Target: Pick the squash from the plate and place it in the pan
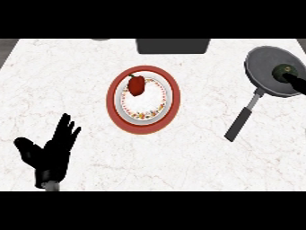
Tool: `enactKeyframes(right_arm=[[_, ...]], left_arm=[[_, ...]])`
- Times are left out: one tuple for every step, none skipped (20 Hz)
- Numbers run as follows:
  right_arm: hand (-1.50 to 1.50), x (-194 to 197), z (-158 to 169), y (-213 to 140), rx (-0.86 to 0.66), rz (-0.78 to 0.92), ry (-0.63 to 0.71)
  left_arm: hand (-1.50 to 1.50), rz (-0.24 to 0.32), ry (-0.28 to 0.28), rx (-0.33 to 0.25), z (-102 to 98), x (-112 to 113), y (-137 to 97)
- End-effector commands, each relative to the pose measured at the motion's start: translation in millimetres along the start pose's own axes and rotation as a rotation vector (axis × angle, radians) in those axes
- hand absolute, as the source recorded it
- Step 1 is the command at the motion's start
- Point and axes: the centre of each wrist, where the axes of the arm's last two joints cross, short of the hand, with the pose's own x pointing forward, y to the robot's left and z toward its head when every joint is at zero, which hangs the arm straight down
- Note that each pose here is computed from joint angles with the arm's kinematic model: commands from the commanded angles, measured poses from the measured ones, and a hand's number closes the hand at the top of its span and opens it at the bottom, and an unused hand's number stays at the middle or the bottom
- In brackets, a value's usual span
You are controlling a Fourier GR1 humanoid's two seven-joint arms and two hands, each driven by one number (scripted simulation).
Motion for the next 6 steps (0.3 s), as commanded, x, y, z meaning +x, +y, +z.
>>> enactKeyframes(right_arm=[[-1.5, 16.2, 17.7, -0.1, -0.014, -0.003, 0.007], [-1.5, 6.7, 32.8, -9.7, -0.003, -0.004, 0.02], [-1.5, -3.8, 55.9, -0.5, -0.024, -0.006, 0.024], [-1.5, -0.5, 38.3, -6.8, -0.016, 0.017, 0.037], [-1.5, 9.8, 53.1, -1.5, -0.022, 0.0, 0.023], [-1.5, 14.5, 38.4, -10.9, -0.04, 0.024, 0.043]], left_arm=[[0.0, -0.002, 0.037, 0.021, 5.8, -9.1, 5.2], [0.0, 0.004, 0.029, 0.011, 2.3, 0.1, 7.7], [0.0, 0.006, 0.022, 0.013, -1.0, -1.6, 2.0], [0.0, -0.002, 0.03, 0.008, -5.0, -7.3, -5.1], [0.0, -0.008, 0.037, 0.01, 0.2, -14.9, 0.8], [0.0, -0.013, 0.031, 0.005, 0.2, 11.9, -0.8]])
